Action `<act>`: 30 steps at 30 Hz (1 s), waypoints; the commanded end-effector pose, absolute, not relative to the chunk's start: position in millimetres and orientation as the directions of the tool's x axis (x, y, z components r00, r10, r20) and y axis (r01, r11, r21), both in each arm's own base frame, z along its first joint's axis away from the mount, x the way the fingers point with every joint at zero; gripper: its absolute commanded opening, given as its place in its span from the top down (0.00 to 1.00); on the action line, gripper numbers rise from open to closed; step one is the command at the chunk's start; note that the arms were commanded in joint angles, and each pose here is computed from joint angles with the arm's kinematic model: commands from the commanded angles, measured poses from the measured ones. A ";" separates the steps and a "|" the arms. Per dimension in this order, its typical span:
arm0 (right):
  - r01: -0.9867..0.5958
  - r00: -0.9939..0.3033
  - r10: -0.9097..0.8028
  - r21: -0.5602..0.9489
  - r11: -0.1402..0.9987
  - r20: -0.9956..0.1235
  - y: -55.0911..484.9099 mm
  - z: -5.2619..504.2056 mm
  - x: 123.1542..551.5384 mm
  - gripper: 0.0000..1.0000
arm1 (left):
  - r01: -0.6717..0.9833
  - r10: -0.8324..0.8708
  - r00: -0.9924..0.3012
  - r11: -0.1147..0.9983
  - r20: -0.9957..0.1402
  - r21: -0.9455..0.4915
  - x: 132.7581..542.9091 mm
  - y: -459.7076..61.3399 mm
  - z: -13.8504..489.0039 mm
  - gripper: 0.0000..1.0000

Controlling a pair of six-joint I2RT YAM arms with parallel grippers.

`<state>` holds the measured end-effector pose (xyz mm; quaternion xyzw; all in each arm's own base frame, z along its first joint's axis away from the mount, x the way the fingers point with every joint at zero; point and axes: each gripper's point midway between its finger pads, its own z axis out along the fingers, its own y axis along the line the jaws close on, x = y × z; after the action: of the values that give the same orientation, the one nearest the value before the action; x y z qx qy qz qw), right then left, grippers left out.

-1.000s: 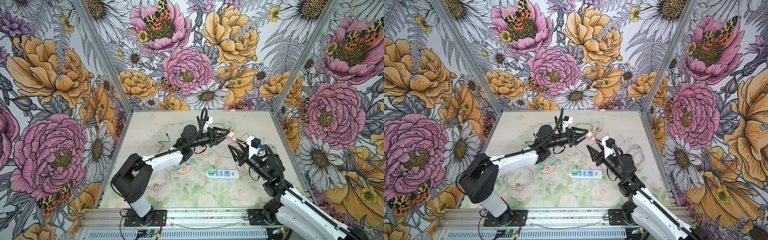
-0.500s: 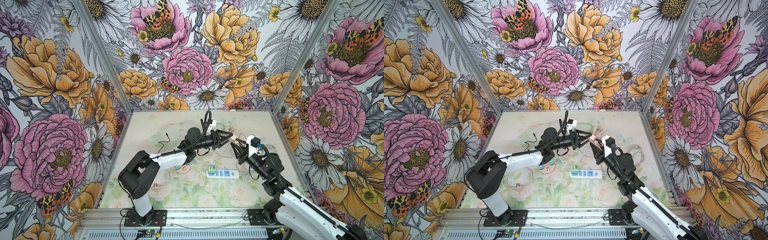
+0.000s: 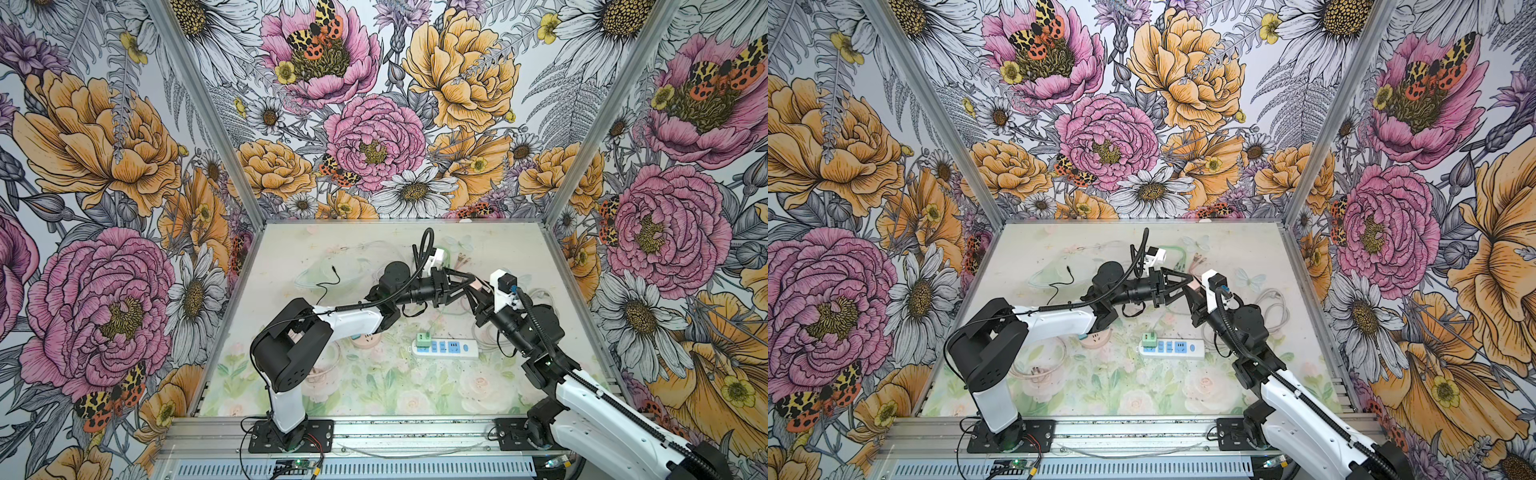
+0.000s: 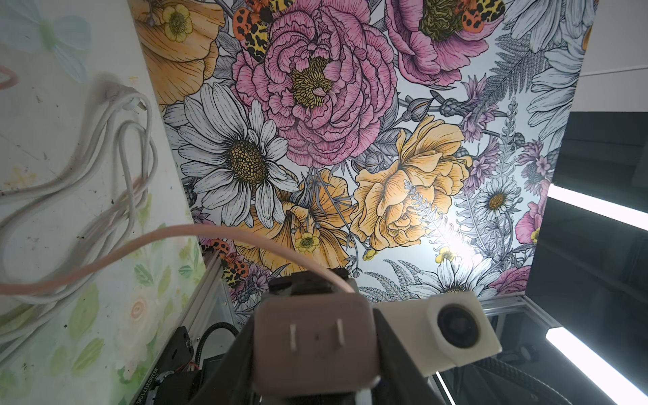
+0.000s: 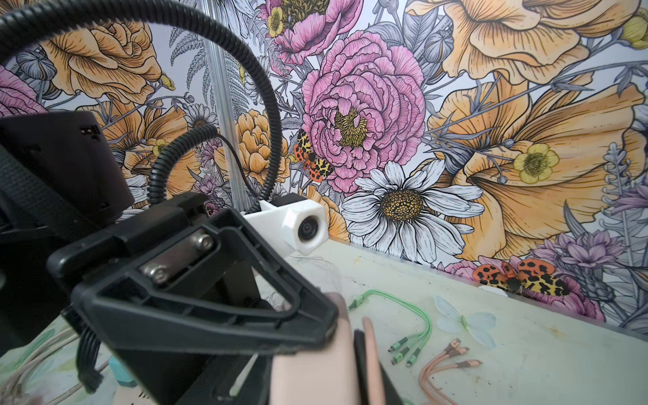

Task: Insert plugs into power strip
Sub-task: Insert the plug into the socket.

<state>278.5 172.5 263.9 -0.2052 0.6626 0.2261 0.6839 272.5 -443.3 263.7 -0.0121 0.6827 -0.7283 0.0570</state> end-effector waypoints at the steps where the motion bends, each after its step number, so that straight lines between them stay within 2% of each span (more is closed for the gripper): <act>1: -0.643 0.069 0.104 0.035 0.765 -0.992 183.3 296.7 267.4 0.73 | 0.137 -0.073 -0.989 -0.119 -0.129 -0.983 265.1 -447.5 283.2 0.61; 4: -0.636 0.066 0.094 0.031 0.771 -0.993 180.7 295.8 265.7 0.69 | 0.144 -0.082 -0.988 -0.126 -0.134 -0.982 267.6 -444.6 287.2 0.61; 8: -0.623 0.061 0.096 0.037 0.782 -0.994 176.8 295.7 265.0 0.53 | 0.148 -0.088 -0.987 -0.130 -0.137 -0.981 269.1 -443.9 289.5 0.61; 11: -0.618 0.056 0.089 0.036 0.785 -0.994 175.6 294.1 264.4 0.52 | 0.150 -0.088 -0.986 -0.134 -0.139 -0.980 269.8 -442.5 290.8 0.61; 14: -0.619 0.041 0.077 0.035 0.785 -0.996 175.9 289.5 265.3 0.58 | 0.153 -0.083 -0.986 -0.138 -0.143 -0.979 268.4 -442.1 293.4 0.61; 18: -0.617 0.029 0.062 0.031 0.787 -0.998 176.2 284.6 266.8 0.74 | 0.157 -0.089 -0.985 -0.137 -0.146 -0.978 268.5 -440.7 295.0 0.61; 25: -0.611 0.010 0.047 0.031 0.791 -0.999 174.2 280.8 265.6 0.75 | 0.161 -0.093 -0.984 -0.139 -0.149 -0.977 270.3 -439.1 296.7 0.61; 27: -0.608 -0.003 0.038 0.032 0.793 -0.999 173.5 279.3 266.0 0.84 | 0.162 -0.098 -0.984 -0.137 -0.149 -0.977 272.2 -437.7 296.4 0.61; 28: -0.611 -0.008 0.027 0.026 0.791 -1.000 174.1 278.1 265.7 0.92 | 0.163 -0.095 -0.984 -0.137 -0.151 -0.977 272.2 -438.0 296.5 0.57; 29: -0.611 -0.014 0.011 0.017 0.792 -1.000 174.2 277.4 265.8 1.00 | 0.166 -0.089 -0.984 -0.137 -0.155 -0.977 271.0 -438.5 296.9 0.48; 30: -0.605 -0.021 -0.012 0.003 0.796 -1.000 173.4 277.4 266.8 1.00 | 0.170 -0.085 -0.984 -0.134 -0.160 -0.976 270.3 -438.6 297.1 0.41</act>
<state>270.5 169.4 265.4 -0.2188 0.6758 0.2146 0.6703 270.5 -442.7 263.8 -0.0112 0.6824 -0.7295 0.0453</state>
